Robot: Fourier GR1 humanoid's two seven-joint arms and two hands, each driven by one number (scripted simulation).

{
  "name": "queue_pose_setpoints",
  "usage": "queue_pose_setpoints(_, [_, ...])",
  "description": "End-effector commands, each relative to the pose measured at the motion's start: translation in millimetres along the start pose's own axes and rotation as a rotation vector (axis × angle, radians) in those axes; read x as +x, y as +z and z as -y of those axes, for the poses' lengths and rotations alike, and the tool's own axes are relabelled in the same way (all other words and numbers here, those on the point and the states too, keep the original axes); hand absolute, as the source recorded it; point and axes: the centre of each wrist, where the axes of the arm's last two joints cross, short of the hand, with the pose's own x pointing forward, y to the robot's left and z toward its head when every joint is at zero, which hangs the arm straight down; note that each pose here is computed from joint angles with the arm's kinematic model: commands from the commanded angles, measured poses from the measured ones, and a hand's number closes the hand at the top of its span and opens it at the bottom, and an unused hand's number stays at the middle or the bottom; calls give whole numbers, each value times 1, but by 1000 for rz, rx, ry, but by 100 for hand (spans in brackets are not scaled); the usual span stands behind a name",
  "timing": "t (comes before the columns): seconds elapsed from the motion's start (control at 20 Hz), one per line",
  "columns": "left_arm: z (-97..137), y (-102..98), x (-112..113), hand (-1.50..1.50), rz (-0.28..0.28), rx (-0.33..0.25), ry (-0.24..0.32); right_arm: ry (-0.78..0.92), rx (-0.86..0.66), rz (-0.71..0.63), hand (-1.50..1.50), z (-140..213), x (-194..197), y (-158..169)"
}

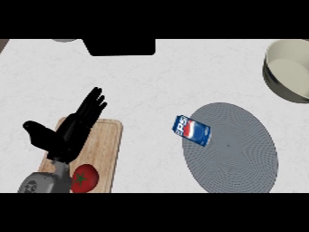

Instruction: Pick the sweet potato from the placemat and place it in the bowl

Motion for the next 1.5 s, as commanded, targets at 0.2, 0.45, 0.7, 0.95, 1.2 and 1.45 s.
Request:
queue_pose_setpoints(0.2, [12,-9,1,0,5,-25,8,-48,-123,-46,150,63,-3,16])
queue_pose_setpoints(0.45, [9,4,-3,0,0,-45,-11,-89,-172,-68,150,83,-32,-18])
queue_pose_setpoints(0.7, [2,11,6,0,0,-66,-9,-101,-194,-128,150,64,-58,-65])
queue_pose_setpoints(0.95, [15,-4,-9,0,18,-35,-16,-163,-197,-137,150,58,-69,-106])
queue_pose_setpoints(1.2, [14,-18,12,0,15,-57,-4,-116,-210,-149,150,39,-112,-136])
queue_pose_setpoints(1.45, [15,-10,-5,0,21,-87,-15,9,-227,-170,150,19,-116,-169])
